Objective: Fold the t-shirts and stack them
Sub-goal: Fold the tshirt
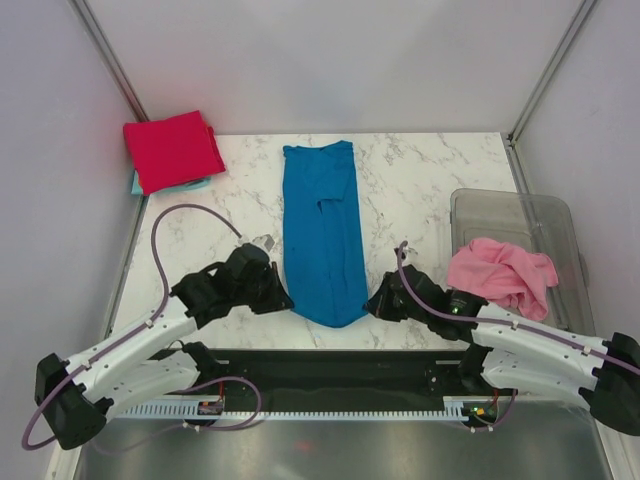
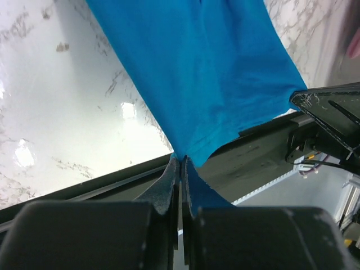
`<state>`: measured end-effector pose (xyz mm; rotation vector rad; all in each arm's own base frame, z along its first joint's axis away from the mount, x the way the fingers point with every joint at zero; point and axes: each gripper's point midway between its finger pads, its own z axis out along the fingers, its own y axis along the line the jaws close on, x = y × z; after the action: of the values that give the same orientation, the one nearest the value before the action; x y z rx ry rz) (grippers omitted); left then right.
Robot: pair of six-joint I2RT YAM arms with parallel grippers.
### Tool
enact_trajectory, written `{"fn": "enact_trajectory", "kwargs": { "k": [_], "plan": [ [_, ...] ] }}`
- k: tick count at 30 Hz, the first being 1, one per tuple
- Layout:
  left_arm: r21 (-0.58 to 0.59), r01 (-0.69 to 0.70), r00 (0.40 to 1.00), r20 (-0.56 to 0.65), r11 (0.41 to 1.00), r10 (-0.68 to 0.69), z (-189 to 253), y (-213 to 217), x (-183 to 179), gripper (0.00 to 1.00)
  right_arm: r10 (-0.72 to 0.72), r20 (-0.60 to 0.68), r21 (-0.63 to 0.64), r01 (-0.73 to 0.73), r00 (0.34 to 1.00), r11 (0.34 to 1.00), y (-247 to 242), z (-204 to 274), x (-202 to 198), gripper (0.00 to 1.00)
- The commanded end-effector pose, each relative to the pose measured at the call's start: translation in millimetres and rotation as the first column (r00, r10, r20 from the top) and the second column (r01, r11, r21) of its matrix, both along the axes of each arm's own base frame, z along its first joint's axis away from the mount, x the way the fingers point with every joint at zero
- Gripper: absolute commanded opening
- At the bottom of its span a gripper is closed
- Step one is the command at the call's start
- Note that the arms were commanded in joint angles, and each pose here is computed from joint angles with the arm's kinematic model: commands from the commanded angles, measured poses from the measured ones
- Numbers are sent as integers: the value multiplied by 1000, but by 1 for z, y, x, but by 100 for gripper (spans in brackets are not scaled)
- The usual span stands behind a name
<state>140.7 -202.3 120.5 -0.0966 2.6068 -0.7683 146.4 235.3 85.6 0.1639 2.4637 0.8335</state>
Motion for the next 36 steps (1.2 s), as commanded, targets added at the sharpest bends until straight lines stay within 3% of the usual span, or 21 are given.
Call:
{"fn": "enact_trajectory", "kwargs": {
  "k": [1, 6, 11, 17, 24, 36],
  "plan": [
    [108, -1, 998, 64, 994, -6, 14, 10, 18, 2, -31, 91, -94, 39, 995, 995, 0, 27, 31, 0],
    [130, -39, 991, 128, 991, 22, 42, 18, 59, 2, -45, 116, -128, 60, 992, 990, 10, 50, 79, 0],
    [114, -64, 993, 111, 991, 51, 53, 28, 108, 2, -44, 163, -145, 68, 986, 987, 12, 77, 135, 0],
    [123, -68, 993, 107, 990, 55, 49, 34, 164, 2, -12, 139, -203, 40, 990, 978, 19, 69, 190, 0],
    [134, -41, 997, 67, 990, 32, 32, 31, 214, 2, -5, 114, -230, 32, 994, 973, 16, 55, 233, 0],
    [155, -16, 1000, 7, 988, 15, -4, 30, 264, 2, -3, 62, -234, 18, 998, 972, 8, 28, 270, 0]
  ]
}}
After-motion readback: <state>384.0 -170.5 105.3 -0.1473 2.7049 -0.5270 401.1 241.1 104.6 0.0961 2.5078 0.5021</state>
